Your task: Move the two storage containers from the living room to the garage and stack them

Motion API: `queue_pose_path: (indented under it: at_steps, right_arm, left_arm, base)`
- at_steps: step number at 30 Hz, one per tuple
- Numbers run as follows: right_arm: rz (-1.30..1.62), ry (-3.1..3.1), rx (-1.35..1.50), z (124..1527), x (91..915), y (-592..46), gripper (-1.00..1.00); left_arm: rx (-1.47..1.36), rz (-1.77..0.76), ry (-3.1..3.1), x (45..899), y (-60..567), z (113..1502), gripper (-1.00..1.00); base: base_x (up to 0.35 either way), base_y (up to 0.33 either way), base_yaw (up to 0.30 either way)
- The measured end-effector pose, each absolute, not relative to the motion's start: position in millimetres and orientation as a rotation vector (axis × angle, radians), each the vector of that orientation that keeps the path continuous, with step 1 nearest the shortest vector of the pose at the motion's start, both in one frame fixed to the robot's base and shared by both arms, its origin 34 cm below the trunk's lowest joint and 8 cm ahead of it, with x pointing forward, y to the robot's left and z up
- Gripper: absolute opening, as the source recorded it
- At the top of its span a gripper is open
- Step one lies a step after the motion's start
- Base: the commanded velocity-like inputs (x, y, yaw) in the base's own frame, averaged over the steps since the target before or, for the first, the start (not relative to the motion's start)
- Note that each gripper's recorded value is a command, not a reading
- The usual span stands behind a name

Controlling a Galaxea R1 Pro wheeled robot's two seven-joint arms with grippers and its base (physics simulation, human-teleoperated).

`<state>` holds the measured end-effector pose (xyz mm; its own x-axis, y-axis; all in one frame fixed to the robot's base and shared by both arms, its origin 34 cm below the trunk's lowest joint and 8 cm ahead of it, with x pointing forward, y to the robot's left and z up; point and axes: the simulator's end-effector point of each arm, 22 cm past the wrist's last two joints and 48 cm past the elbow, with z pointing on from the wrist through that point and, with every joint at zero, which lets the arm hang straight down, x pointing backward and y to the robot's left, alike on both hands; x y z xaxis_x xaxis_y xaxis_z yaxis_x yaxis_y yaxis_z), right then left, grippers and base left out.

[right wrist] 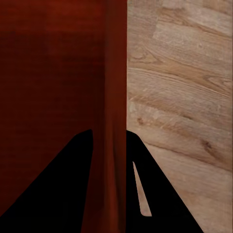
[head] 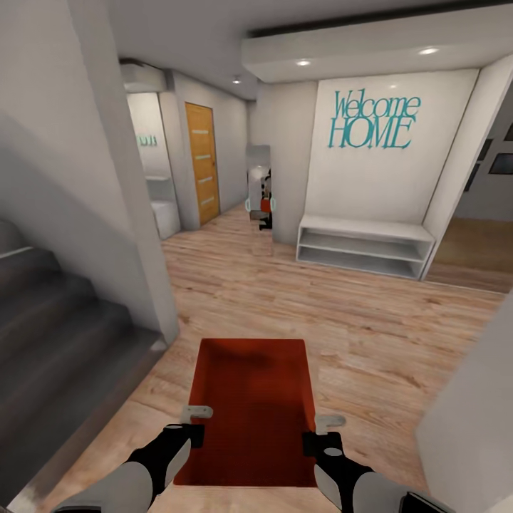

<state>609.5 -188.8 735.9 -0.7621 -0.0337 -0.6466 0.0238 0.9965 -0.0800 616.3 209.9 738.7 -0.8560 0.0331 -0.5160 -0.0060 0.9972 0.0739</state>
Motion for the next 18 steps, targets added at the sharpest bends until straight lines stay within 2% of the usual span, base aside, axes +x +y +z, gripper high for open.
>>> queue_pose_path:
  at_steps: [18]
  right_arm:
    - [-0.108, 2.435, -0.007, 735.9, 609.5, -188.5, -1.0]
  left_arm:
    - [0.019, 0.098, 2.597, 616.2, 210.1, 738.7, -1.0]
  base:
    - [0.322, 0.0, 0.0]
